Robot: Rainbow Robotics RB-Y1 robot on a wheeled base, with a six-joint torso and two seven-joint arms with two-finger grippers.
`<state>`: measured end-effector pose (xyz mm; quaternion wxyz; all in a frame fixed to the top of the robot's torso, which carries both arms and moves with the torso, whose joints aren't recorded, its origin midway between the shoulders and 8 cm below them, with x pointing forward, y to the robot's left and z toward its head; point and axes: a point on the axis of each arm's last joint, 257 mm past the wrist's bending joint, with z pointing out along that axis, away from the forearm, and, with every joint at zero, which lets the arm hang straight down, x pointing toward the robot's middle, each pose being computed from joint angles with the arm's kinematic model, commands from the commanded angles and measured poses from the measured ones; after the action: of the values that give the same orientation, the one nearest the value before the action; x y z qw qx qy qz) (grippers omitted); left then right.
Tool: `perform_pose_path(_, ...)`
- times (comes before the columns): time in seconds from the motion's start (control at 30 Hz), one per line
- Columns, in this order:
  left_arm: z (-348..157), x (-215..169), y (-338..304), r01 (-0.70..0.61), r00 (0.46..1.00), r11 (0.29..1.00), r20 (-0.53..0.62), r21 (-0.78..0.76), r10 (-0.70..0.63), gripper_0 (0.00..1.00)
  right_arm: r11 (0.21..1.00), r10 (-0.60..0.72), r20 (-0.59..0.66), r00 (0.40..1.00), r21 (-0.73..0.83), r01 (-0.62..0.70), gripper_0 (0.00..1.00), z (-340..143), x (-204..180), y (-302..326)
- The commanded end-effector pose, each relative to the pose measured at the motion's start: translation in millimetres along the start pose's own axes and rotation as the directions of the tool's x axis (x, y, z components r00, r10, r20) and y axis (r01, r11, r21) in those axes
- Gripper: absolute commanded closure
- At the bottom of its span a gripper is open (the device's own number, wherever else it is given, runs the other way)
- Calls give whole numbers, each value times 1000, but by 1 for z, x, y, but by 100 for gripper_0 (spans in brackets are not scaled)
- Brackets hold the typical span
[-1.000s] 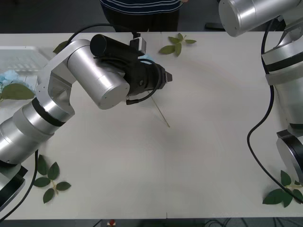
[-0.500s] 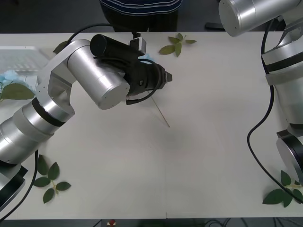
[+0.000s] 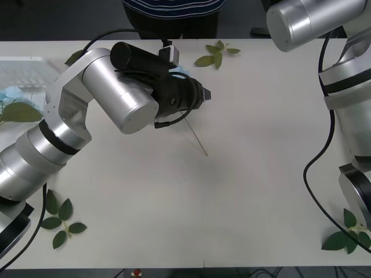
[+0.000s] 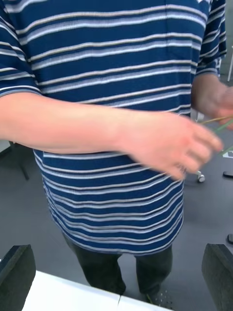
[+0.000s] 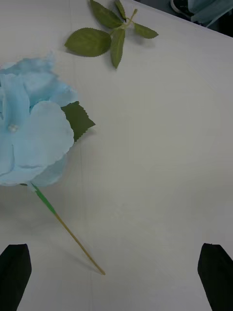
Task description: Place the red flowers into the right box and the blue flowers into the left box. If a person shows an open palm, hand one flower to the person first, then continue sorting.
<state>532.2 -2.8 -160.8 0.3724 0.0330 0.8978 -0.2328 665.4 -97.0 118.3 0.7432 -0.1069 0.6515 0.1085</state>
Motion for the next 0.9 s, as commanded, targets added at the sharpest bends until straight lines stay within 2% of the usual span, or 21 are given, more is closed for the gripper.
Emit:
perform_pose_path(0.03, -11, -19, -25, -42, 998, 998, 38, 45, 40, 0, 1000, 18, 24, 1000, -23, -17, 0, -2, -23, 5)
perform_pose_path(0.2, -11, -19, -25, -42, 998, 998, 38, 45, 40, 0, 998, 53, -155, 986, -18, -57, 0, -24, -16, -1)
perform_pose_path(0.4, -11, -19, -25, -42, 998, 998, 38, 45, 40, 0, 990, 90, -415, 905, -65, -128, 0, -76, 7, 4)
perform_pose_path(0.5, -11, -19, -25, -42, 998, 998, 38, 45, 40, 0, 982, 91, -537, 839, -91, -165, 0, -103, 24, 7)
perform_pose_path(0.57, -11, -19, -25, -42, 998, 998, 38, 45, 40, 0, 980, 71, -632, 772, -102, -174, 0, -126, 43, 4)
perform_pose_path(0.6, -11, -19, -25, -42, 998, 998, 38, 45, 40, 0, 980, 56, -652, 756, -109, -167, 0, -131, 49, 4)
perform_pose_path(0.67, -11, -19, -25, -42, 998, 998, 38, 45, 40, 0, 980, -13, -731, 683, -143, -135, 0, -153, 72, 1)
perform_pose_path(0.9, -11, -19, -25, -42, 998, 998, 38, 45, 40, 0, 975, -3, -887, 461, -106, -197, 0, -208, 150, 1)
